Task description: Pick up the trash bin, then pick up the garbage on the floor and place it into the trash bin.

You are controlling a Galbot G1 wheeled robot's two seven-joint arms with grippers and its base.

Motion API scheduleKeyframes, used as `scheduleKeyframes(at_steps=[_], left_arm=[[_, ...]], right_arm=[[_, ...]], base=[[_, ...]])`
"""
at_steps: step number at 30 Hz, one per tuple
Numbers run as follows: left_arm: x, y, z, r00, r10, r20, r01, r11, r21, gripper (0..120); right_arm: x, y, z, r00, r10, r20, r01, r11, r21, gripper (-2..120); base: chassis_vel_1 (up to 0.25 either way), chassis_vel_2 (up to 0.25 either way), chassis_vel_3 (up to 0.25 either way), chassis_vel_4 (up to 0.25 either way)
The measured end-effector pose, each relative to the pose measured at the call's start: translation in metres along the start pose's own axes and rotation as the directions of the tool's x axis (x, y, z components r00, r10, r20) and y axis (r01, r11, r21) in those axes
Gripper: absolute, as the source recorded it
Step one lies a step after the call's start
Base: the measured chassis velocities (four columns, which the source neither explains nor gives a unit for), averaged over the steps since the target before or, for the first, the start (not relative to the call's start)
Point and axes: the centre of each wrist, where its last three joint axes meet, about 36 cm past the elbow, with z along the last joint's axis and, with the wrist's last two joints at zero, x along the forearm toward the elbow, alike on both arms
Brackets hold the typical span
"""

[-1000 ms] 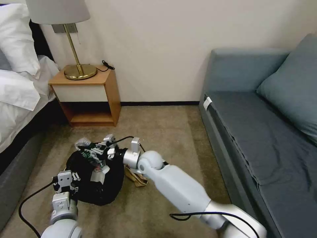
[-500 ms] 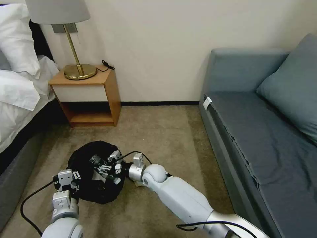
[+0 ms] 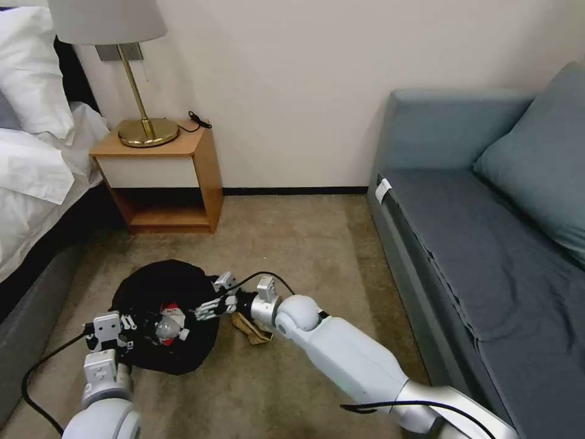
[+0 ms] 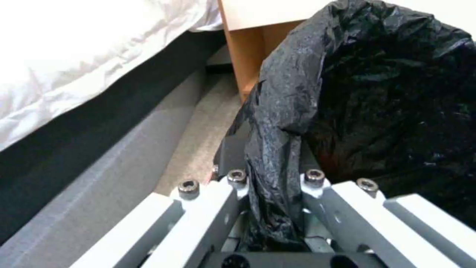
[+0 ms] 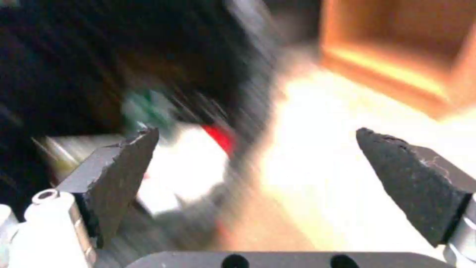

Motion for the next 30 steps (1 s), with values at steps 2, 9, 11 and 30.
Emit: scheduleKeyframes(at_steps=[2, 9, 11, 30], left_arm=[[-0.002, 0.004, 0.004, 1.000, -0.007, -0.007, 0.007, 1.000, -0.010, 4], [-0.003, 0.009, 0.009, 0.999, -0.015, -0.036, 0.015, 1.000, 0.000, 4], [-0.004, 0.010, 0.009, 0.999, -0.016, -0.038, 0.016, 1.000, 0.001, 4], [-0.007, 0.016, 0.006, 0.999, -0.030, -0.036, 0.029, 0.999, -0.018, 4]], right_arm=[[0.007, -0.016, 0.016, 0.995, 0.067, -0.077, -0.065, 0.998, 0.026, 100], [0.016, -0.036, 0.053, 0.953, 0.213, -0.217, -0.200, 0.977, 0.078, 100], [0.016, -0.038, 0.059, 0.941, 0.236, -0.241, -0.219, 0.971, 0.096, 100], [0.010, -0.028, 0.118, 0.873, 0.224, -0.434, -0.190, 0.974, 0.121, 100]], base=[[0.000, 0.000, 0.000, 0.000], [0.000, 0.000, 0.000, 0.000], [0.000, 0.000, 0.000, 0.000], [0.000, 0.000, 0.000, 0.000]])
